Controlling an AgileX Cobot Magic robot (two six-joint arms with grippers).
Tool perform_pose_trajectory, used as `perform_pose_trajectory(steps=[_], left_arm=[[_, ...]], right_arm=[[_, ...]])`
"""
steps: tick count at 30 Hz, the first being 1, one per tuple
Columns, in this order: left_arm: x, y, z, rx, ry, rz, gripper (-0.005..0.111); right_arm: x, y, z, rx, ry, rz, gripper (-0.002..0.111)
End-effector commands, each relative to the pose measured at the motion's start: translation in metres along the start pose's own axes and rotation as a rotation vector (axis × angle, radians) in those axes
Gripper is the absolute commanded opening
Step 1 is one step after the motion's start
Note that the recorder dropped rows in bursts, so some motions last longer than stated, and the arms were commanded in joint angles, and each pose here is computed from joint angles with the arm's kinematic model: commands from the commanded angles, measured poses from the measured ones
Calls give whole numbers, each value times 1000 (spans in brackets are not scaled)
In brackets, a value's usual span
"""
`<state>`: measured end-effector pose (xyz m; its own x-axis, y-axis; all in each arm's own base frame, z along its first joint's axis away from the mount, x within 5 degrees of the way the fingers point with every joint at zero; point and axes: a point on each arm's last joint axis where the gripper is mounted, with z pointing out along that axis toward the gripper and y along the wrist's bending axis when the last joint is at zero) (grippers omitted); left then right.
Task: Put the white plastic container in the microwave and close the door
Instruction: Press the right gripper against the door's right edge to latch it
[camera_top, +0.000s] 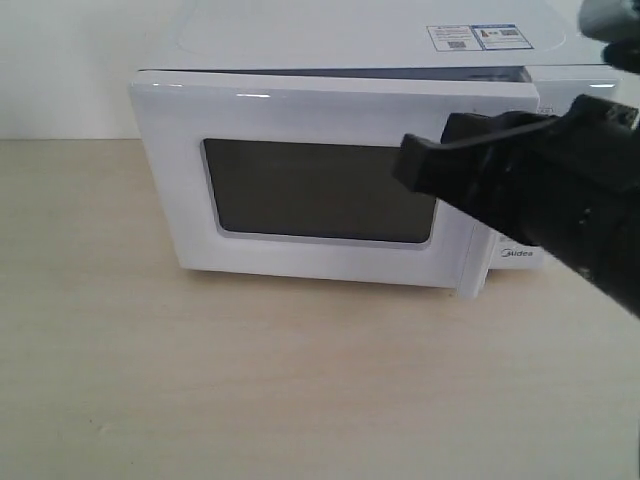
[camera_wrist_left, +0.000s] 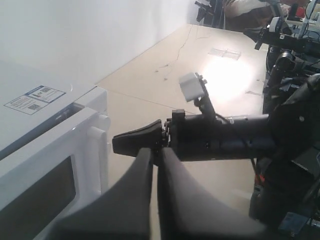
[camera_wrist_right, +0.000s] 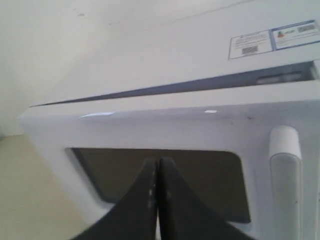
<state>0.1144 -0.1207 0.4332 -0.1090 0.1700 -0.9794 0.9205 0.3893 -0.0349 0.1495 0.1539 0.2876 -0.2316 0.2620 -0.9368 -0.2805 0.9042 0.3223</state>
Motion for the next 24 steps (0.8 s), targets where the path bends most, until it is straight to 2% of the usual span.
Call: perform_pose_trajectory(steps=[1, 5, 9, 13, 18, 24], left_arm=[[0, -3, -1, 18, -3, -15, 4], [0, -3, -1, 20, -1, -14, 4], [0, -3, -1, 21, 1, -13, 4], [0, -3, -1, 19, 2, -11, 4], [0, -3, -1, 14, -2, -11, 4], [0, -3, -1, 15, -3, -13, 4]], right_arm=[[18, 3, 14, 119, -101, -65, 0], [41, 6, 30, 140, -75, -129, 0], [49, 11, 40, 162, -79, -137, 0], [41, 14, 49, 175, -102, -118, 0], [29, 3, 74, 186, -44, -77, 0], [16, 8, 89, 180, -93, -151, 0]])
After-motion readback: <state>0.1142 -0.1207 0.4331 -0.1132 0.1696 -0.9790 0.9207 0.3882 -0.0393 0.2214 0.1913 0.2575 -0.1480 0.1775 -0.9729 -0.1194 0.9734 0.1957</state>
